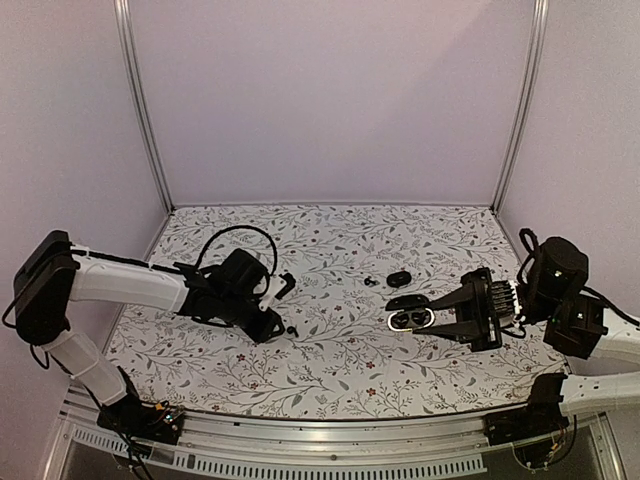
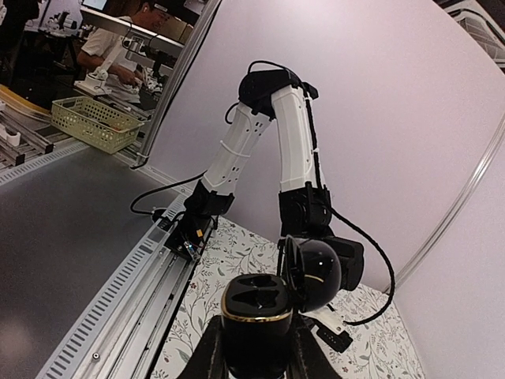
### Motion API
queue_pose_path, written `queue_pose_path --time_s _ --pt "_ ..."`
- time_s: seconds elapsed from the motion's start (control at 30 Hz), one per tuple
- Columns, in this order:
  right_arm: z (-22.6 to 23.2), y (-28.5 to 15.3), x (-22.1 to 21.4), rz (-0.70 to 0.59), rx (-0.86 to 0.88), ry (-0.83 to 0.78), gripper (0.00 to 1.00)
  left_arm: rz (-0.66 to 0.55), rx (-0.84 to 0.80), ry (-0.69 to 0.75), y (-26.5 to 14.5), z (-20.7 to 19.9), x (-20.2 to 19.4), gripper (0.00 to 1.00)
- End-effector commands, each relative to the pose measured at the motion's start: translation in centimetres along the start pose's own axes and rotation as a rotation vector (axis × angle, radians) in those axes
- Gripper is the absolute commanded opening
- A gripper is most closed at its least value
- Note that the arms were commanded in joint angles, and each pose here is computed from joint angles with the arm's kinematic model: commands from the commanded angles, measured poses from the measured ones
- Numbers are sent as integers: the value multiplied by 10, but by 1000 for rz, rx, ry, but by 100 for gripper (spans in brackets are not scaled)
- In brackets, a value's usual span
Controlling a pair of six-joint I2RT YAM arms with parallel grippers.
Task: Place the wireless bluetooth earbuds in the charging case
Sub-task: Adjust the left earbud at the center of the board.
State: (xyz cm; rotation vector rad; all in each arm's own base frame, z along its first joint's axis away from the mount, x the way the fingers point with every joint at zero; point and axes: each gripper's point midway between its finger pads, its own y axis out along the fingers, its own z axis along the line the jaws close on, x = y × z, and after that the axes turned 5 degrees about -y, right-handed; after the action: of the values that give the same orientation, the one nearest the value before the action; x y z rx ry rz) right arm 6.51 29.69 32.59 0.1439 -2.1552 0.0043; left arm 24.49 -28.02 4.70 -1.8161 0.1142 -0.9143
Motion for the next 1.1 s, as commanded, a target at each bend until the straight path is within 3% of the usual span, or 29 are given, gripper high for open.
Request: queue_pose_path --time_s 0.0,0.4,1.07 --pt "-7 4 -6 15 -38 89 0 25 23 -20 9 -5 -6 33" --pt "-12 -1 -4 8 -92 110 0 83 48 -45 32 -4 -18 17" --pt "-15 -6 -5 15 -125 113 0 98 168 35 62 22 27 16"
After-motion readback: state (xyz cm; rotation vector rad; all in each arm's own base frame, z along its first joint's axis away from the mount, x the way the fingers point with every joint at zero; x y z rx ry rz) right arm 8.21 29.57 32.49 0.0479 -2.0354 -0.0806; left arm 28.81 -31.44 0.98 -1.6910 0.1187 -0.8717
